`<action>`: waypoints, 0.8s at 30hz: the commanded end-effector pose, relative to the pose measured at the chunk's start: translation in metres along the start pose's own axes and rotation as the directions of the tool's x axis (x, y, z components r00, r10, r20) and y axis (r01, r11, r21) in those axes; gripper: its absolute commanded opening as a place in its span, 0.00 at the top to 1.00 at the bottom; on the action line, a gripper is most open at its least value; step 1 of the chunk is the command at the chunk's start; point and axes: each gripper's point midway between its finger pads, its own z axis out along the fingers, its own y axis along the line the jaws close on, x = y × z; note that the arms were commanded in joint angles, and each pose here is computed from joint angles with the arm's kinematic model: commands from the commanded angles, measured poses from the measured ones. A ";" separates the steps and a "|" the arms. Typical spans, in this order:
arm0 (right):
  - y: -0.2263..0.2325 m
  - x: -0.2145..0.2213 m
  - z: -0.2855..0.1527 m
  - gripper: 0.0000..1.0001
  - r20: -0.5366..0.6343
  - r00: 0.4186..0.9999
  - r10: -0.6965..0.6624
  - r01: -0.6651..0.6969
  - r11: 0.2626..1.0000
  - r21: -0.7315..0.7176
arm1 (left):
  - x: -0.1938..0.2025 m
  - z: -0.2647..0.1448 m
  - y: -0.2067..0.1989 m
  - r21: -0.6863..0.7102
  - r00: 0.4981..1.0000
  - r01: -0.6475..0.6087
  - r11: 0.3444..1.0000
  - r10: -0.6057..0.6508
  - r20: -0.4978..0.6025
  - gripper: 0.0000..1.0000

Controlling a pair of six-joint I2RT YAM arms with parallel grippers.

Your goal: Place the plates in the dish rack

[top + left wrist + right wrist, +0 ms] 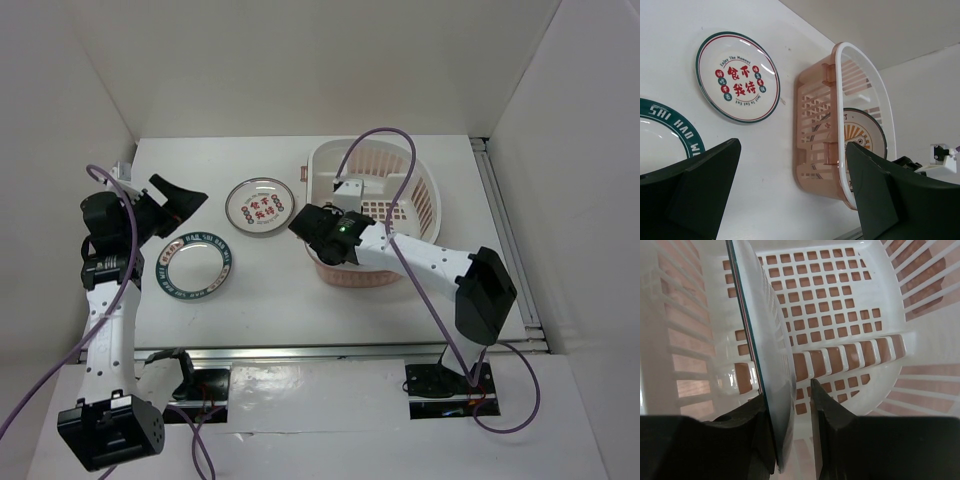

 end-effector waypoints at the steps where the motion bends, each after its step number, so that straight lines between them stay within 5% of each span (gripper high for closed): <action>1: 0.006 -0.020 -0.009 0.65 0.044 0.998 0.052 -0.052 0.999 -0.014 | -0.013 -0.004 -0.018 0.052 0.998 -0.055 0.997 0.053 0.029 0.00; 4: 0.004 -0.021 -0.010 0.63 0.041 0.998 0.043 -0.043 0.999 -0.009 | -0.013 -0.004 -0.018 0.052 0.998 -0.055 0.997 0.053 0.029 0.00; 16: 0.004 -0.035 -0.031 0.16 0.052 0.996 0.077 -0.075 0.997 -0.034 | -0.012 -0.001 -0.015 0.047 0.998 -0.059 0.997 0.058 0.023 0.00; 24: 0.003 -0.047 -0.044 0.14 0.080 0.991 0.105 -0.101 0.993 -0.062 | -0.011 0.000 -0.014 0.050 0.999 -0.054 0.997 0.053 0.011 0.00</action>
